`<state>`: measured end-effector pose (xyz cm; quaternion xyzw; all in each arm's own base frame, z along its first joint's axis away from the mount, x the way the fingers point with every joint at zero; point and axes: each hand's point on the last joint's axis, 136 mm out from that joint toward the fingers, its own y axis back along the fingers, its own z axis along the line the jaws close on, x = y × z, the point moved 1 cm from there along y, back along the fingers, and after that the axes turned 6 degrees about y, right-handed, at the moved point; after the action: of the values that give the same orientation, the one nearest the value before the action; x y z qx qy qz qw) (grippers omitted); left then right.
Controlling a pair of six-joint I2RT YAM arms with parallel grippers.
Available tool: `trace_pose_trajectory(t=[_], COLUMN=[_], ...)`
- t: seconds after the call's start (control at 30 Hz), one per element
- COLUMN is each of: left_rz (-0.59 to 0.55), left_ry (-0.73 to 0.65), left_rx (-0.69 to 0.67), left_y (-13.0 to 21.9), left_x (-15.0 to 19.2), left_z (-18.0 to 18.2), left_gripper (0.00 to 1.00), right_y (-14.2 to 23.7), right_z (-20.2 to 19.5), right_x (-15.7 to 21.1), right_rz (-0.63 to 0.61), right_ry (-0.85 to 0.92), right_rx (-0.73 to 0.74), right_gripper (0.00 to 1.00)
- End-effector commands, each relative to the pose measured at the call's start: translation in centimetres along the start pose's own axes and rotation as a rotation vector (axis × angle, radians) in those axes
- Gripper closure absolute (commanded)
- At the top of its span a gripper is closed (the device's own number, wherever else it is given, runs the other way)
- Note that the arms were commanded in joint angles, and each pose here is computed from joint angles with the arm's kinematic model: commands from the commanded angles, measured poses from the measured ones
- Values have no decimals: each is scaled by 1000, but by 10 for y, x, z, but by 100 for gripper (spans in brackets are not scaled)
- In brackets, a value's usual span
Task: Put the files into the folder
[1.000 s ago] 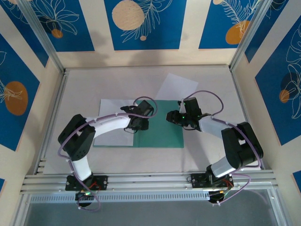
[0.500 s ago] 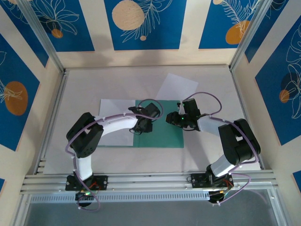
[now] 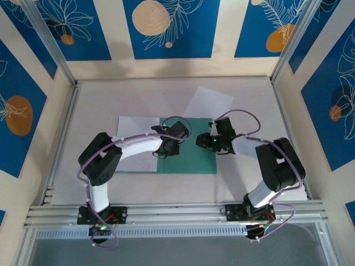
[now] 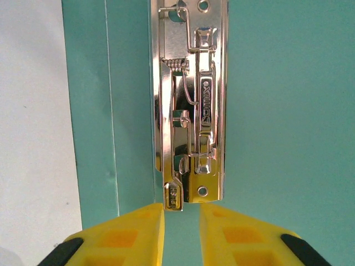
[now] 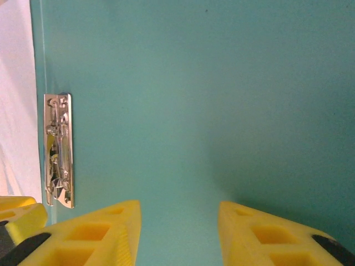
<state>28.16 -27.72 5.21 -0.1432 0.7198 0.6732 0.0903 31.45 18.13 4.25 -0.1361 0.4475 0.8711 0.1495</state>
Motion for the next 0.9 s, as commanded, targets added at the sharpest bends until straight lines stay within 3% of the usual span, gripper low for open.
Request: trace_pose_trajectory(t=[0.0,0.63,0.87], left_rz=[10,27,12], left_ry=[5,12,4], left_rx=[-47,-40,-45], left_y=[-9,-16,-12], left_x=[2,3,-3], left_z=[10,13,13], left_gripper=[77,83,72], right_y=[0,-3,-4], right_z=[6,4,3], right_x=[-7,-5,-5], right_rz=[-1,13,18], right_ry=[5,2,-1], right_rx=[-15,-10,-7], right_gripper=[58,58,58])
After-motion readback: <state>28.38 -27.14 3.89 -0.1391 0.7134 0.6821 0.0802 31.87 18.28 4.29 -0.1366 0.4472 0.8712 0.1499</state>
